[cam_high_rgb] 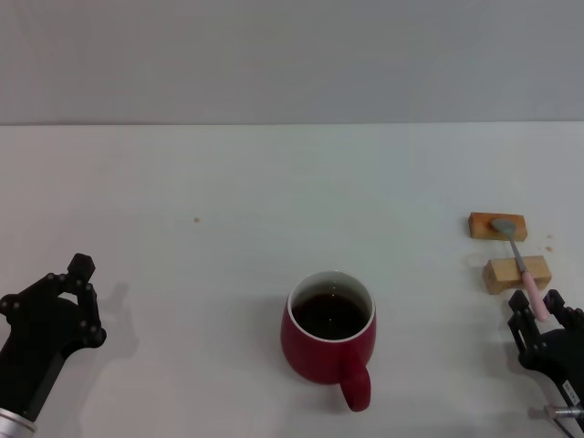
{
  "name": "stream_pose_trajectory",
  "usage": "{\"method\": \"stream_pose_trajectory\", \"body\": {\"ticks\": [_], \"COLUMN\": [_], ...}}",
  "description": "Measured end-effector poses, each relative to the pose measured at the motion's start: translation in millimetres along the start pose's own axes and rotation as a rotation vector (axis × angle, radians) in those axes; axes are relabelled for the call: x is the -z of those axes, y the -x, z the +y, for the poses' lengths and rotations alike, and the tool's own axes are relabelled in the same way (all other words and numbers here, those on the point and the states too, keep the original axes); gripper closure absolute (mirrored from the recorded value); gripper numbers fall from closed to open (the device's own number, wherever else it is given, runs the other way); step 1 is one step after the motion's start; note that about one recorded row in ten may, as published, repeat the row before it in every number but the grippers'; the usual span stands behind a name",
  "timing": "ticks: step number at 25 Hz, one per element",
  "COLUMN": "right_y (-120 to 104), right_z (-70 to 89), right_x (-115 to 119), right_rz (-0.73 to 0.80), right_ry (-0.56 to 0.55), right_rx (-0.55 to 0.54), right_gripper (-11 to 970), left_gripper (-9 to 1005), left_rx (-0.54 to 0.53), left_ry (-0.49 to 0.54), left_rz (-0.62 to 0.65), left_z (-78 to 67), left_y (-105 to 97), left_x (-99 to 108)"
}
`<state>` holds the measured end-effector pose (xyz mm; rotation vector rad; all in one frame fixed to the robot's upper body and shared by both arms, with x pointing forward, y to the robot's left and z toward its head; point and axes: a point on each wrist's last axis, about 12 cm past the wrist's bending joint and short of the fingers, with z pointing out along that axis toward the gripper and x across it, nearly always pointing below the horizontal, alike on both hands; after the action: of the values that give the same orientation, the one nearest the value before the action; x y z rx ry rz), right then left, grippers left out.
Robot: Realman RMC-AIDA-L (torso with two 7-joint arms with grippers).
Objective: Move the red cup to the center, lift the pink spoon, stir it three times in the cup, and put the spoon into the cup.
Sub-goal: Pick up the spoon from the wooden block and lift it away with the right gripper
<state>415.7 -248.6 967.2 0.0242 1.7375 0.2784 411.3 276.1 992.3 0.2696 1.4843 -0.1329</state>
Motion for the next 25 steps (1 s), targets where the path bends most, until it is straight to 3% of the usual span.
{"method": "stream_pose_trajectory", "body": {"ticks": [2, 7, 25], "right_y": [0.0, 0.1, 0.7], "right_z": [0.0, -1.1, -1.9], "right_x": [0.0, 0.0, -1.6], "right_rz": [0.001, 0.001, 0.001], "right_ry": [0.0, -0.003, -0.006], "right_rx": [0.0, 0.002, 0.003], "right_gripper": [449, 520, 579], "left_gripper": [995, 995, 995], "left_rx": [0.0, 0.0, -0.001], "left_ry": [0.0, -0.004, -0.003], "left_rz": [0.0, 0.0, 0.001], "left_z": [-0.1, -0.4, -0.3], "left_y": [0.0, 0.1, -0.2], "left_x": [-0.1, -0.4, 0.2]}}
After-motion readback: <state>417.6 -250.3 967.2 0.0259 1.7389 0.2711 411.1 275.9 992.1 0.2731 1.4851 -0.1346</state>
